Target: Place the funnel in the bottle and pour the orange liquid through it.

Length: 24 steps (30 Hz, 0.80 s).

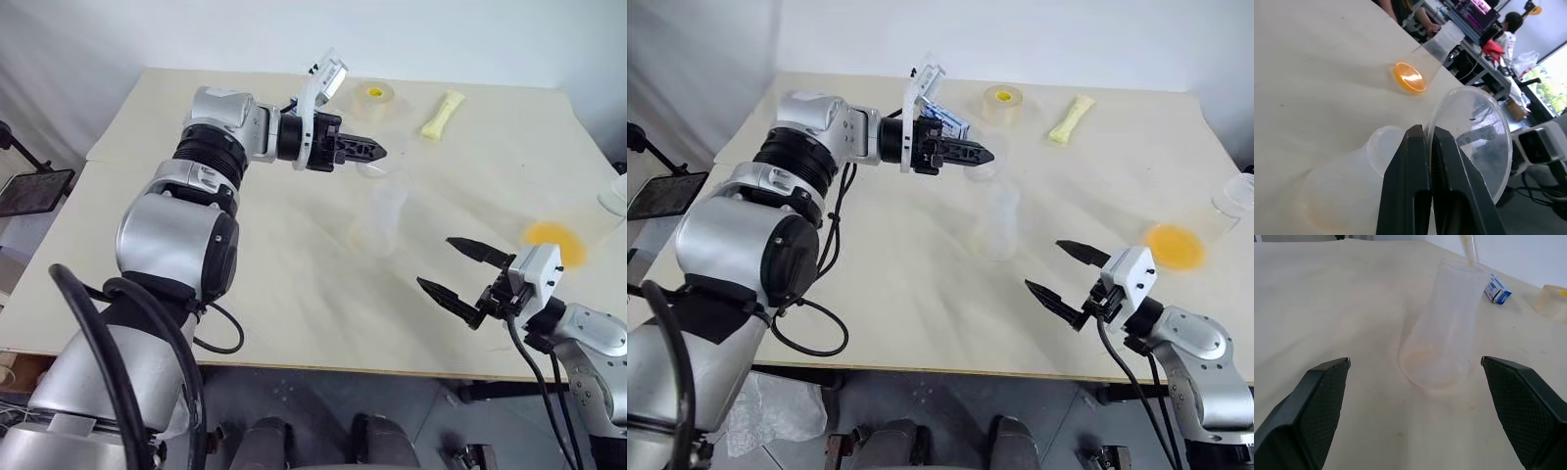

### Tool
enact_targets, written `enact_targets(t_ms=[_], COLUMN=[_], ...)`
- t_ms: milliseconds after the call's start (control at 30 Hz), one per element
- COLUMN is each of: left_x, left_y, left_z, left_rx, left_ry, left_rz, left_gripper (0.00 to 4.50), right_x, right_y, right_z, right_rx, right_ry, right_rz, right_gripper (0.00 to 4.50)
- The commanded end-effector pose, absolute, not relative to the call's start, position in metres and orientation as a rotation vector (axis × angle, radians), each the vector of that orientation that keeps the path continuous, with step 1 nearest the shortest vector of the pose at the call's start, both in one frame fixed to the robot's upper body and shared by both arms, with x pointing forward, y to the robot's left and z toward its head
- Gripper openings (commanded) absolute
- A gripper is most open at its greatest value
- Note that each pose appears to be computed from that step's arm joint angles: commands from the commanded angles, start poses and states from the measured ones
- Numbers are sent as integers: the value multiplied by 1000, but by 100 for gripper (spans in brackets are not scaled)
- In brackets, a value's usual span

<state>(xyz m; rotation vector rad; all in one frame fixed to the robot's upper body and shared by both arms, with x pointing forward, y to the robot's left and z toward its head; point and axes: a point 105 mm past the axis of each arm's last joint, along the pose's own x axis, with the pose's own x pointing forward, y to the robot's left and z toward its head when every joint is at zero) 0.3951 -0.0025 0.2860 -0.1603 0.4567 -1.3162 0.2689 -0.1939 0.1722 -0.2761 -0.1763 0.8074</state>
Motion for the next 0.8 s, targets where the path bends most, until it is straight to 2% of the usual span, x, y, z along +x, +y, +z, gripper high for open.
enact_targets(t_ms=[33,467,633,800], left_x=[398,397,399,399], left_y=[-7,-18,-23,-20], left_z=[286,278,288,303], left_rx=[-108,-36,-108,-133], left_ry=[437,464,419,370], left_rz=[-1295,-1279,-1265,-1270], left_gripper=[1,1,125,287], right_x=[264,264,262,260], right_y=[-195,-194,-195,-199], right_z=[185,182,182,184], right_rx=[-308,-311,-315,-326], right_ry=[-240,-241,-243,-241], right_rz=[784,777,767,757], right_gripper=[450,450,450,450])
